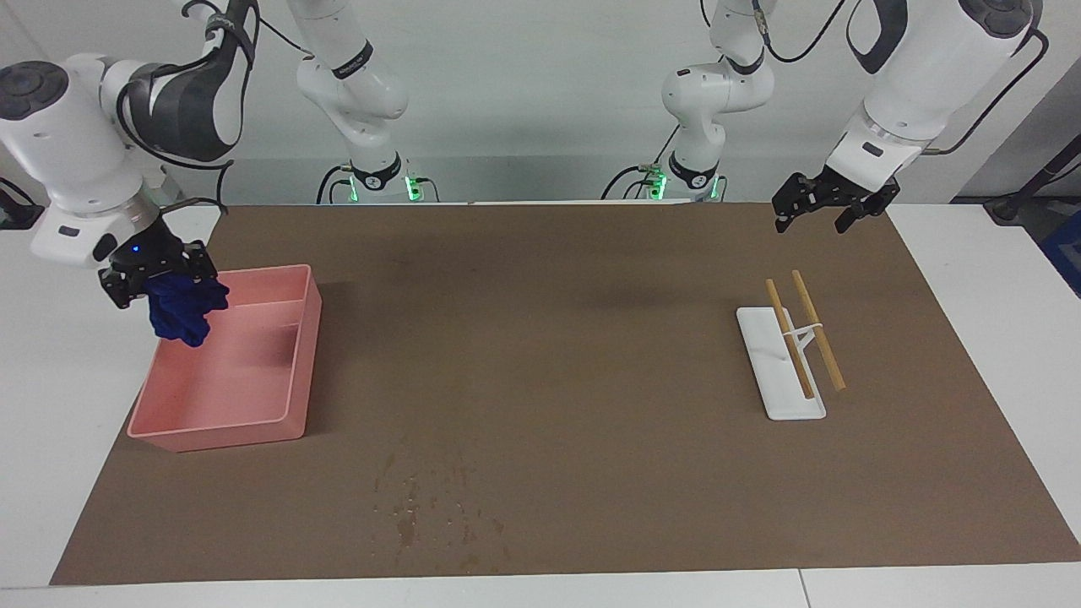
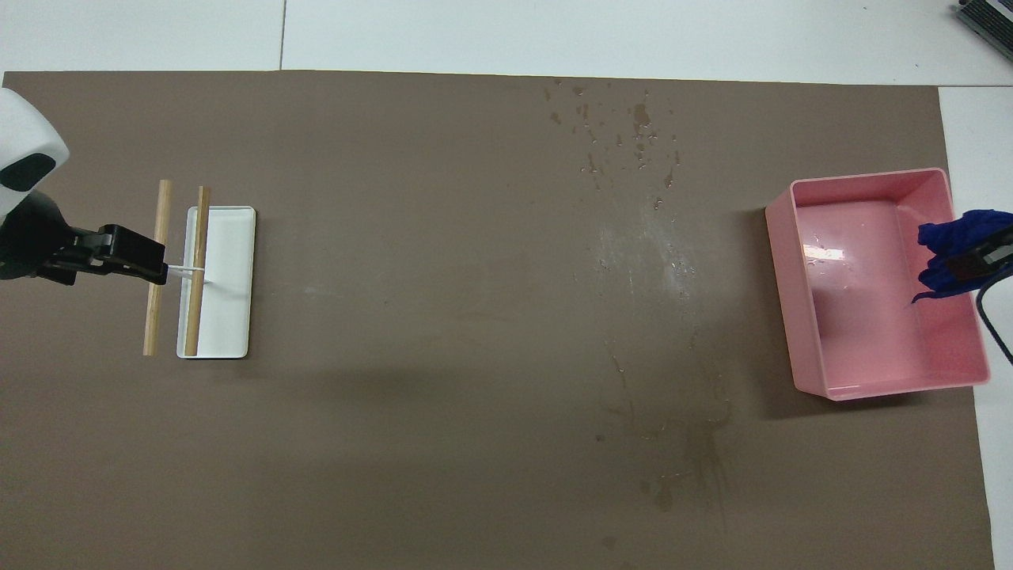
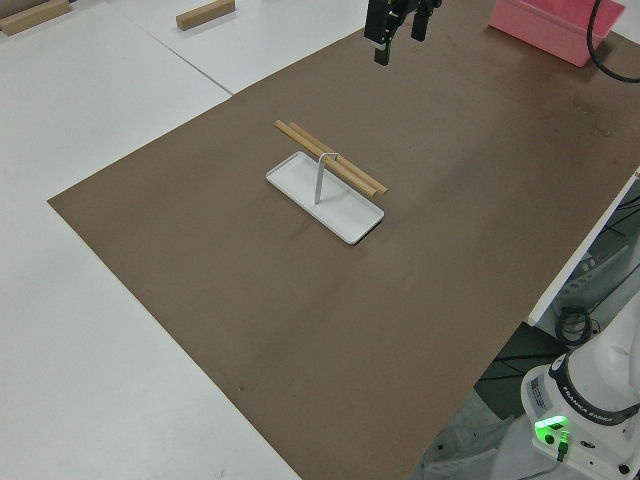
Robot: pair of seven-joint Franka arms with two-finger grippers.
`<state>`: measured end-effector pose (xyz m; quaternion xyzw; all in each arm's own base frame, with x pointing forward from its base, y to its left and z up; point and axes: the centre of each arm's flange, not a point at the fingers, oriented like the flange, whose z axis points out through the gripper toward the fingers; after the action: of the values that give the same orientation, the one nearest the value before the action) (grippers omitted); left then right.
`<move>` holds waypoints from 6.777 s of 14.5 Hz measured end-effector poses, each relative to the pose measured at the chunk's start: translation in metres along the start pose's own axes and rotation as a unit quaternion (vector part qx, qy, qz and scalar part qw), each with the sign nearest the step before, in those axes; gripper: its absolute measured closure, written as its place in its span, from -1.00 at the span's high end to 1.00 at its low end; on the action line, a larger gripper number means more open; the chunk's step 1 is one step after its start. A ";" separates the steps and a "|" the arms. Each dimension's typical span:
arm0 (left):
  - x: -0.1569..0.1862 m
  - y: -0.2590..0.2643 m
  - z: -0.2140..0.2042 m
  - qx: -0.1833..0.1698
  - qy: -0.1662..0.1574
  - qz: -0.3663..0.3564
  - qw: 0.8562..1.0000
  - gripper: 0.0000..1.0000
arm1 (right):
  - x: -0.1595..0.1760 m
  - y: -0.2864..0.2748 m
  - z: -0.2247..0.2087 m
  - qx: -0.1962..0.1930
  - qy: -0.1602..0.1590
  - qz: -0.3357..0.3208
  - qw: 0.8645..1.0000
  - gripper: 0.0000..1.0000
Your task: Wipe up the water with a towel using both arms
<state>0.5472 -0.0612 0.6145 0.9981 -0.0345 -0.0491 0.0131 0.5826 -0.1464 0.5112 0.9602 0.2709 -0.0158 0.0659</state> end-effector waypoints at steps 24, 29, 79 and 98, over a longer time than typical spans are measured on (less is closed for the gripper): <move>0.000 0.000 0.000 0.000 0.000 0.000 1.000 1.00 | 0.015 -0.033 -0.121 -0.019 0.063 0.059 0.996 1.00; 0.000 0.000 0.000 0.000 0.000 0.000 1.000 1.00 | 0.020 -0.076 -0.148 0.028 0.048 0.149 0.987 1.00; 0.000 0.000 0.000 0.000 0.000 0.000 1.000 1.00 | 0.059 -0.130 -0.132 0.055 0.023 0.258 0.964 1.00; 0.000 0.000 0.000 0.000 0.000 0.000 1.000 1.00 | 0.058 -0.129 -0.134 0.056 0.025 0.256 0.965 1.00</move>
<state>0.5472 -0.0612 0.6145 0.9981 -0.0345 -0.0491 0.0131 0.5641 0.0109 0.6244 0.9998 0.0162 0.0103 0.0076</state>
